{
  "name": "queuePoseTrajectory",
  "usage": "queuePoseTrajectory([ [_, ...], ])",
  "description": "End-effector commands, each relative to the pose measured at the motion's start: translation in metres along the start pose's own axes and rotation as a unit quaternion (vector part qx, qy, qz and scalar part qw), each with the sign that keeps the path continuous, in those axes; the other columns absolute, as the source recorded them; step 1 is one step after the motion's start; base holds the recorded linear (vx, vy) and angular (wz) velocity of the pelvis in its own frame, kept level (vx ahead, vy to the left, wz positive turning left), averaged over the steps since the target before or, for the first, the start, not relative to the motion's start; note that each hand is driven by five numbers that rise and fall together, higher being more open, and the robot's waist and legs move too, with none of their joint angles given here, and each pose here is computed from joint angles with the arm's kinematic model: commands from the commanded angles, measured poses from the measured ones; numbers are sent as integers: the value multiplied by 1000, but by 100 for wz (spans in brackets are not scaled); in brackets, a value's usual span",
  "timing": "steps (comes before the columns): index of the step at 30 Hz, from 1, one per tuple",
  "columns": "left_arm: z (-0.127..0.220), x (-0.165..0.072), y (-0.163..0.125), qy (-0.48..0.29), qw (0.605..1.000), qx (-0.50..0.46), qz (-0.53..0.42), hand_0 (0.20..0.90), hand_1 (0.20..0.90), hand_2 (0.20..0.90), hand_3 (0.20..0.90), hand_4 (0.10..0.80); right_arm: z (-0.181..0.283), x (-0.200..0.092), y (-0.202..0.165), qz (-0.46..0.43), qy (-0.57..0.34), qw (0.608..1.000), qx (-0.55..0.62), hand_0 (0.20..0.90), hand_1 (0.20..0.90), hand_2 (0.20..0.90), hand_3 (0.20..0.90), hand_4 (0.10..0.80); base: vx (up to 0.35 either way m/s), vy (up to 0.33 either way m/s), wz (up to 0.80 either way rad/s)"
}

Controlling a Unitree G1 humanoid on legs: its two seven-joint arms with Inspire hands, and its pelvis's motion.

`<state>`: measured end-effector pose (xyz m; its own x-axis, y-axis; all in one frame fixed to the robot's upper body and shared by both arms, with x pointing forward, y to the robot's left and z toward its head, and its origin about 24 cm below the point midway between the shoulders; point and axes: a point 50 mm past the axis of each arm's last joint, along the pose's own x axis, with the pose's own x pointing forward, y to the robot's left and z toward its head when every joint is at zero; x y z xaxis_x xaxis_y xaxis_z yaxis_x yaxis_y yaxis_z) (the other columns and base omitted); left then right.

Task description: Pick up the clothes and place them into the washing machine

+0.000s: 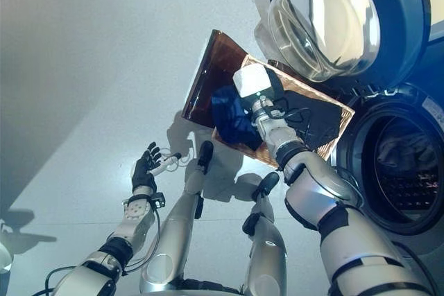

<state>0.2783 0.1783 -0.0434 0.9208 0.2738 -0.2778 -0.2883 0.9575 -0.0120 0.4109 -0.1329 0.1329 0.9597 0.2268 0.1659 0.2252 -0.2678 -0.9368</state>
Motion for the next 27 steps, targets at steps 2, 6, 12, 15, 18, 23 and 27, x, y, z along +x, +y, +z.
queuePoseTrajectory([
  [2, 3, -2, 7, -23, 1000, 6, 8, 900, 900, 900, 900, 800, -33, 1, -9, -16, 50, 998, -23, 200, 200, 200, 200, 300, 9, -1, -5],
  [6, 0, -2, 8, -19, 1000, 10, 11, 900, 900, 900, 900, 800, -35, 0, -9, -20, 55, 998, -12, 200, 200, 200, 200, 300, 3, 2, -1],
  [12, -5, -3, 11, -6, 1000, 16, 19, 900, 900, 900, 900, 800, -41, -2, -8, -32, 69, 997, 20, 200, 200, 200, 200, 300, -13, 13, -4],
  [15, -11, -4, 16, 6, 999, 25, 28, 900, 900, 900, 900, 800, -42, -4, -8, -47, 78, 994, 68, 200, 200, 200, 200, 300, 2, 13, -3],
  [18, -17, -6, 20, 18, 999, 31, 36, 900, 900, 900, 900, 800, -42, -7, -5, -55, 86, 990, 98, 200, 200, 200, 200, 300, 34, -1, -10],
  [23, -27, -9, 29, 41, 997, 43, 52, 900, 900, 900, 900, 800, -46, -10, -5, -72, 103, 981, 150, 200, 200, 200, 200, 300, 37, 4, -7],
  [27, -31, -11, 32, 48, 996, 44, 56, 900, 900, 900, 900, 800, -48, -11, -7, -89, 112, 971, 189, 200, 200, 200, 200, 300, 33, -3, -7],
])
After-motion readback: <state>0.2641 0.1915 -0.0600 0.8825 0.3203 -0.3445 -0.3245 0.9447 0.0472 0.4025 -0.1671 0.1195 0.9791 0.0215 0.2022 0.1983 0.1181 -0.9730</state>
